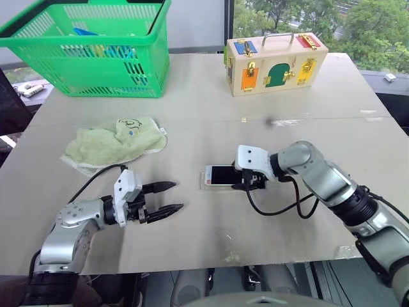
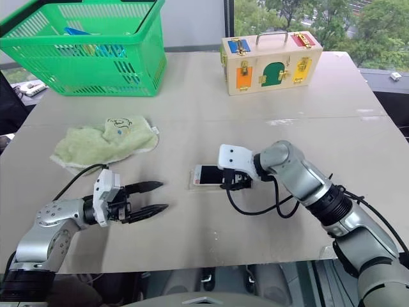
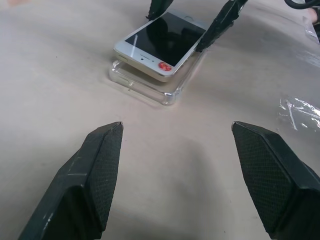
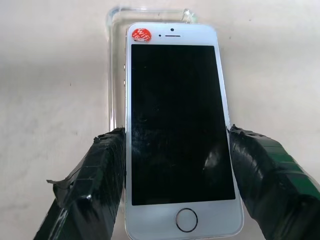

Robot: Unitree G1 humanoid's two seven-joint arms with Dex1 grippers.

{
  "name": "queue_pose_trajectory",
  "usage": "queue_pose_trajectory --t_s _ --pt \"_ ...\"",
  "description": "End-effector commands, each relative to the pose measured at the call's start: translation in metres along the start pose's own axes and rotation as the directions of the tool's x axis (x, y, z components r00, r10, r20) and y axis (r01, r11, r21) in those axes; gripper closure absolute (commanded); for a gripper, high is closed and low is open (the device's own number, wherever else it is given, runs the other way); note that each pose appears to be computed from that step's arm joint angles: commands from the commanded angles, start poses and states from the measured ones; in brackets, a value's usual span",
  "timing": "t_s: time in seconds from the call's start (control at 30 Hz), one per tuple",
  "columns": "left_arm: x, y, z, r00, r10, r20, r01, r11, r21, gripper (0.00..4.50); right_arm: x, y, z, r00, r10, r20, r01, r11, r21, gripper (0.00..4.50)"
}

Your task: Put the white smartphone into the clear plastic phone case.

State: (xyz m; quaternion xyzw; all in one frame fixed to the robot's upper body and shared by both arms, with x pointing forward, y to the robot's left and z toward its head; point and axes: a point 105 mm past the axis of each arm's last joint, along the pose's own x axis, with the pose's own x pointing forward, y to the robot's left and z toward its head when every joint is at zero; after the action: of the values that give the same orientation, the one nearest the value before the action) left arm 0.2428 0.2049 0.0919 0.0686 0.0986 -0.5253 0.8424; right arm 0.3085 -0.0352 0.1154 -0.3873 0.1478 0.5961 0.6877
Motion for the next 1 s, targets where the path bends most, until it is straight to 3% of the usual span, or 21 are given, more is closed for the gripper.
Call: queue_pose_trajectory --t_s 0.03,0.73,1.0 --pt "-0.003 0.000 0.003 1.000 0.003 0.002 -0.003 1.000 0.027 0.90 -0.001 0.004 0.003 0.999 0.043 -0.011 -0.043 0.998 -0.048 1.74" --pt "0.002 -0.002 0.004 1.000 0.002 0.014 -0.002 1.000 0.030 0.90 0.003 0.018 -0.002 0.985 0.106 -0.135 -0.120 0.988 -0.096 1.74" --pt "0.002 0.000 0.003 1.000 0.005 0.011 -0.005 1.000 0.028 0.90 0.004 0.020 0.006 0.982 0.123 -0.144 -0.125 0.992 -0.005 1.74"
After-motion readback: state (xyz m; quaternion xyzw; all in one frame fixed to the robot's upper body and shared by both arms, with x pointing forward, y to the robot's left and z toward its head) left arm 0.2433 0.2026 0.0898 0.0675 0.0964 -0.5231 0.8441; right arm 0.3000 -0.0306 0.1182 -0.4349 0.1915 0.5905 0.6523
